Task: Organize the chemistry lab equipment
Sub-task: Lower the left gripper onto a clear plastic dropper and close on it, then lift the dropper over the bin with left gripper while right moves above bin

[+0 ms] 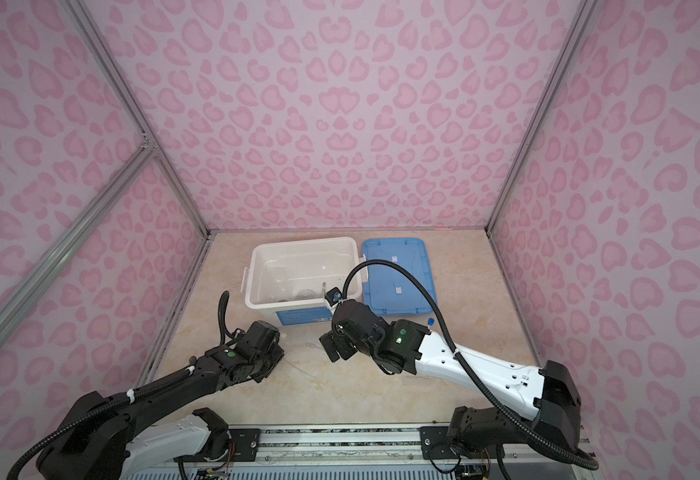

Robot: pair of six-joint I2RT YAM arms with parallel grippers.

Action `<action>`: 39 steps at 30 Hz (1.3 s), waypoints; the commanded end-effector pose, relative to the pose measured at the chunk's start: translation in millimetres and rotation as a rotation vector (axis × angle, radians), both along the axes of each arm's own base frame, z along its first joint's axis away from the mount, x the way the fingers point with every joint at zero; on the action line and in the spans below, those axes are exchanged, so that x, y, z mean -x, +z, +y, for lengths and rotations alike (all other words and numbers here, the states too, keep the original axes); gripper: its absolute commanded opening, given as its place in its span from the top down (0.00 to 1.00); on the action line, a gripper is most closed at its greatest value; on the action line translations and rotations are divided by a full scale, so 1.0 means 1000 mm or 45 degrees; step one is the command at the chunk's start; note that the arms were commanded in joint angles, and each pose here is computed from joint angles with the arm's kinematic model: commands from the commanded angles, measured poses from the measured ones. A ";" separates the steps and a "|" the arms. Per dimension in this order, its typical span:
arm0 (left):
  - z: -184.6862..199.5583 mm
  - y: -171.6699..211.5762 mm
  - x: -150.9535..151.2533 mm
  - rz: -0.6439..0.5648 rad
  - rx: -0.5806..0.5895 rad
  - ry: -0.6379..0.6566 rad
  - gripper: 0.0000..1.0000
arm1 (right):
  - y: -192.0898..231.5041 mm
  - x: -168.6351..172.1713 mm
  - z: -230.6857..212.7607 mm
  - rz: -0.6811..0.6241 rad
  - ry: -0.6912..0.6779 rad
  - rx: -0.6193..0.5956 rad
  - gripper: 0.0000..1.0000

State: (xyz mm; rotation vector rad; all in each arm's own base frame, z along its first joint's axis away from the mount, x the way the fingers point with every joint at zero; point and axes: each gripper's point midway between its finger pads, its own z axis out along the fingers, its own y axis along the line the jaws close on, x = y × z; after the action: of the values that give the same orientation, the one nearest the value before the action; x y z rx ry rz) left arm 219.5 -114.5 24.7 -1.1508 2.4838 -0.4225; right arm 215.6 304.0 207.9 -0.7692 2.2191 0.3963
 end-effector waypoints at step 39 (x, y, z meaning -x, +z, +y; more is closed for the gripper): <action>0.049 0.067 0.008 -0.296 -0.113 0.057 0.99 | 0.034 -0.011 -0.016 -0.035 -0.043 -0.146 0.03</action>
State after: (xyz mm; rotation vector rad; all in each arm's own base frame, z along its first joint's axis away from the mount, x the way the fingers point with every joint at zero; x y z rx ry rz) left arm 215.7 -82.4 83.2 -1.1111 2.2647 -0.4900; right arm 223.7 287.9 234.5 -0.6912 2.1777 0.4559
